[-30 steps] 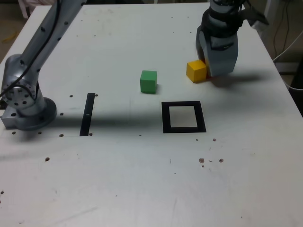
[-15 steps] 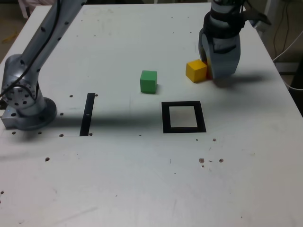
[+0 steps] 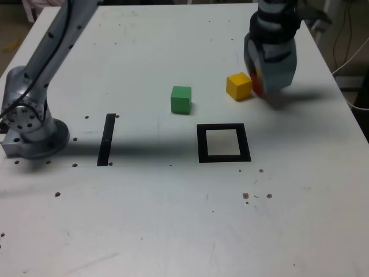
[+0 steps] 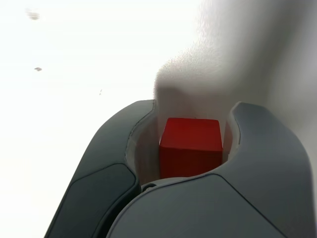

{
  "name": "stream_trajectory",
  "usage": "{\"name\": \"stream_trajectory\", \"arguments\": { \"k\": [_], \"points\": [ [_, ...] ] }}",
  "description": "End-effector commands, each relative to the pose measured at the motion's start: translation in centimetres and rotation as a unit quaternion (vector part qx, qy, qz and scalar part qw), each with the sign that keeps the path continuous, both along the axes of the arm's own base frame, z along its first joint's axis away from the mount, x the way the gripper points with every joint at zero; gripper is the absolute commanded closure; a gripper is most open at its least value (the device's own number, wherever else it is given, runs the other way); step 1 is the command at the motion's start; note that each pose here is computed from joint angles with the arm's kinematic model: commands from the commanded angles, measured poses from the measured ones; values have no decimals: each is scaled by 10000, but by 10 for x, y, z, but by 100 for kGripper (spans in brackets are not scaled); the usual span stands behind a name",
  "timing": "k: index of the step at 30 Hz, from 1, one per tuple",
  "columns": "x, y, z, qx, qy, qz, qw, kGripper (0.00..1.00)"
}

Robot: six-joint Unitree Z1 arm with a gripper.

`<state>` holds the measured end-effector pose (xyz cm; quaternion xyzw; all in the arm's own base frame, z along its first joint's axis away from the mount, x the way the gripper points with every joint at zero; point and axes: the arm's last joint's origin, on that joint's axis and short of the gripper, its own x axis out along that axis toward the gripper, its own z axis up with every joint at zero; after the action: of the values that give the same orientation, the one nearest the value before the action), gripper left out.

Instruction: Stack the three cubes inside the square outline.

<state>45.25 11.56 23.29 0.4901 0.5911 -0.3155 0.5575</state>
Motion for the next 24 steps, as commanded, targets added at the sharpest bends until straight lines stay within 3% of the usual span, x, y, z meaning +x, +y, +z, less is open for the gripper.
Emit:
{"name": "stream_trajectory", "arguments": {
  "k": [1, 6, 15, 20, 24],
  "points": [
    [-3, -4, 13, 23, -146, 138, 9998, 67],
    [-9, -18, 30, 7, -323, 302, 9990, 70],
    [-30, -47, 44, -27, -350, 803, 9962, 70],
    [-52, -68, 48, -72, -391, 1310, 9906, 70],
    [-72, -83, 52, -108, -497, 1843, 9816, 70]
  ]
}}
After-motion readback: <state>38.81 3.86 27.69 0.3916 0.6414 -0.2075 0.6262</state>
